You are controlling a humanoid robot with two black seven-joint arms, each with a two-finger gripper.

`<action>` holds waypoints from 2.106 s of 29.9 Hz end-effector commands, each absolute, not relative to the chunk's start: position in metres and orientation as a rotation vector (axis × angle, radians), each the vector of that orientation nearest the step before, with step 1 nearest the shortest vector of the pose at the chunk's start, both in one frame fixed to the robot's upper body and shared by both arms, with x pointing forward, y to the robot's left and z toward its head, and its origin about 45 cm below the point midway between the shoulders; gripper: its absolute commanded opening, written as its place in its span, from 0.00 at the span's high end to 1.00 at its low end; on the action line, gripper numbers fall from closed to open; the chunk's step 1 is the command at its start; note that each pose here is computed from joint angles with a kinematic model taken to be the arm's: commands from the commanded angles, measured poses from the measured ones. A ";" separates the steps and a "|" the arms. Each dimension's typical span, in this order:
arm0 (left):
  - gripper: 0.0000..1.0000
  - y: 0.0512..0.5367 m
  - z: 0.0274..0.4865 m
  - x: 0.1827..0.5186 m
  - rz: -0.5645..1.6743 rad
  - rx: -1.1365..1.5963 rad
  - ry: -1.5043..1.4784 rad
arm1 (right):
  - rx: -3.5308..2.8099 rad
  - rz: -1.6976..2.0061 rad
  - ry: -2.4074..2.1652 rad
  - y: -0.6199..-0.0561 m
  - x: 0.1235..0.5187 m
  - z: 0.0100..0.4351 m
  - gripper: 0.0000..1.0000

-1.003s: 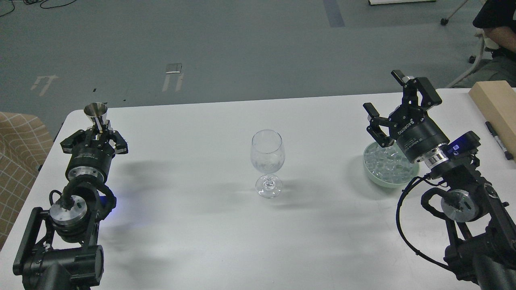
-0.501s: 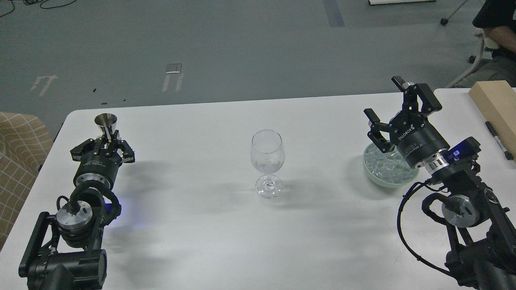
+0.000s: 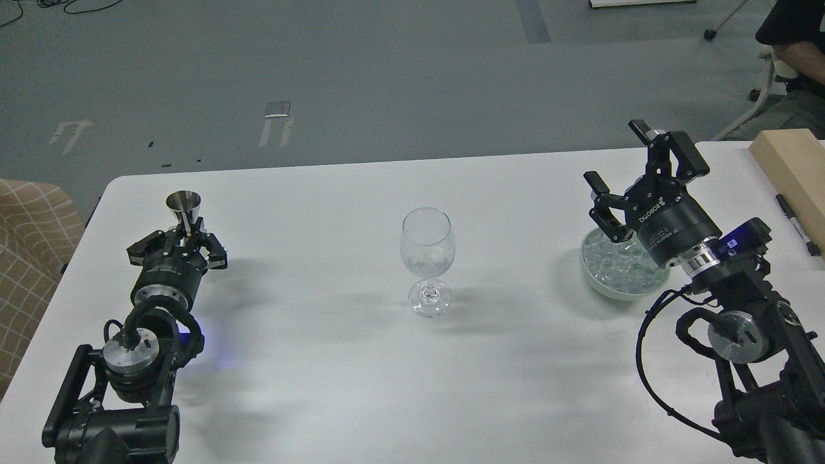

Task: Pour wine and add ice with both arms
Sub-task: 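Move the left gripper with the cup back toward its start spot, then lower the silver cup onto the table and open the left gripper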

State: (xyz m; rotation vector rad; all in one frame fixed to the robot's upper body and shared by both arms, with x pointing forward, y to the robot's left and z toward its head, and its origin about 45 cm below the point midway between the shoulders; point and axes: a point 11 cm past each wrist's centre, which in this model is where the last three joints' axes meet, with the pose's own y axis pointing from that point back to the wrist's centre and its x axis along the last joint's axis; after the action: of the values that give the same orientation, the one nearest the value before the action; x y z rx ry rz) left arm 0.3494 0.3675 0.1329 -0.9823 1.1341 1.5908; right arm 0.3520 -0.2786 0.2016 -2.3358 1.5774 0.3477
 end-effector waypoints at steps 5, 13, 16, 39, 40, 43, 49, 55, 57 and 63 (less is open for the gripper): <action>0.79 0.369 0.136 0.354 1.598 -0.979 1.125 | -2.338 0.341 1.572 -0.278 0.350 0.203 0.00; 0.64 0.370 0.135 0.356 1.596 -0.974 1.128 | -2.336 0.350 1.580 -0.279 0.347 0.200 0.00; 0.62 0.370 0.131 0.356 1.605 -0.970 1.137 | -2.336 0.350 1.580 -0.279 0.347 0.200 0.00; 0.18 0.372 0.126 0.363 1.618 -0.962 1.151 | -2.336 0.354 1.582 -0.279 0.349 0.199 0.00; 0.14 0.372 0.127 0.363 1.616 -0.962 1.151 | -2.336 0.354 1.582 -0.279 0.349 0.199 0.00; 0.09 0.371 0.128 0.364 1.613 -0.962 1.150 | -2.336 0.354 1.582 -0.279 0.349 0.199 0.00; 0.06 0.374 0.139 0.369 1.595 -0.970 1.118 | -2.335 0.358 1.584 -0.280 0.348 0.198 0.00; 0.06 0.394 0.159 0.369 1.592 -0.979 1.042 | -2.337 0.369 1.589 -0.280 0.348 0.195 0.00; 0.06 0.399 0.172 0.370 1.581 -0.989 1.007 | -2.339 0.371 1.591 -0.280 0.348 0.194 0.00; 0.06 0.412 0.199 0.368 1.556 -0.995 0.925 | -2.339 0.366 1.588 -0.280 0.349 0.196 0.00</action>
State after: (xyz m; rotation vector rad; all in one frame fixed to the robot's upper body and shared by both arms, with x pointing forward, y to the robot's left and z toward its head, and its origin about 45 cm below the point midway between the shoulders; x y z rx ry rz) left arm 0.3685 0.4087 0.1846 -0.9886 0.9620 1.5766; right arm 0.3480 -0.2800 0.1949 -2.3381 1.5906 0.3690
